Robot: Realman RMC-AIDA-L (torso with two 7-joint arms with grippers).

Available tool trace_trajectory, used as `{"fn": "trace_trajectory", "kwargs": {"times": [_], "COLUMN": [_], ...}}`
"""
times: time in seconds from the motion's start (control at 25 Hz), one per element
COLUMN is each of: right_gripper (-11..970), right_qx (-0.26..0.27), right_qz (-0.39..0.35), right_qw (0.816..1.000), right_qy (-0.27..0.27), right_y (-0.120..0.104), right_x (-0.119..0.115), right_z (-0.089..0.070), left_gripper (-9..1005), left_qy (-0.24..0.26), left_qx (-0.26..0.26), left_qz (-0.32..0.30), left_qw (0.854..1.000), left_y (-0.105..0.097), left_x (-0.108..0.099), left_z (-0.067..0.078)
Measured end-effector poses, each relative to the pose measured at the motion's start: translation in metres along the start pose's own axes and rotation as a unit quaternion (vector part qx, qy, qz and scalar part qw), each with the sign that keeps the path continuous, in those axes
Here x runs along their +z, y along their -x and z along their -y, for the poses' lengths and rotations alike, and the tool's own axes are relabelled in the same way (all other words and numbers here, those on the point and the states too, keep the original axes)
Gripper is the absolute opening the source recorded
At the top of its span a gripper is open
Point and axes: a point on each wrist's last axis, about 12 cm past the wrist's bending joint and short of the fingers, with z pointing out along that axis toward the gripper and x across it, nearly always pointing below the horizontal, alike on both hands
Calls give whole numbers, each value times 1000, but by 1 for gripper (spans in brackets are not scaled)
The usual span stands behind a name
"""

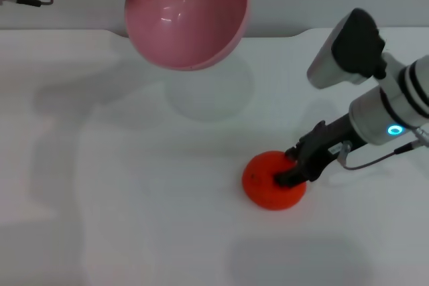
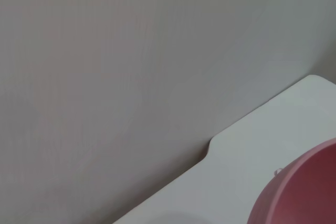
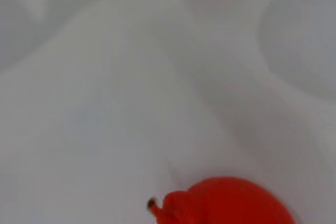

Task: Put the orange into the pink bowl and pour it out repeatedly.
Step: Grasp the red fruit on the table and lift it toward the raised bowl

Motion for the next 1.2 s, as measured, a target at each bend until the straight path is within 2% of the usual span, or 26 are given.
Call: {"fn": "trace_trajectory", "kwargs": {"times": [0.4, 0.6, 0.8, 0.96, 1.2], "right_gripper": [544, 341, 191, 126, 87], "right_qx": [-33, -34, -37, -47, -98], "right_qz": [-20, -15, 0, 33, 85], "right_qw": [999, 999, 999, 998, 992], "right_qy": [-7, -9, -4, 10, 6], "right_y": [-1, 0, 4, 7, 23], "right_x": [20, 19, 14, -4, -64], "right_z": [-11, -12, -16, -28, -63], "left_gripper": [43, 43, 44, 44, 44], "left_qy": [0, 1, 2, 5, 8], "left_qx": [0, -2, -2, -3, -3], "left_qz": [-1, -2, -2, -1, 0], "left_qw": [1000, 1000, 1000, 1000, 1000], "left_y": [-5, -7, -8, -8, -7], "left_x": [1, 1, 1, 0, 0], "left_z": [0, -1, -1, -3, -5]}}
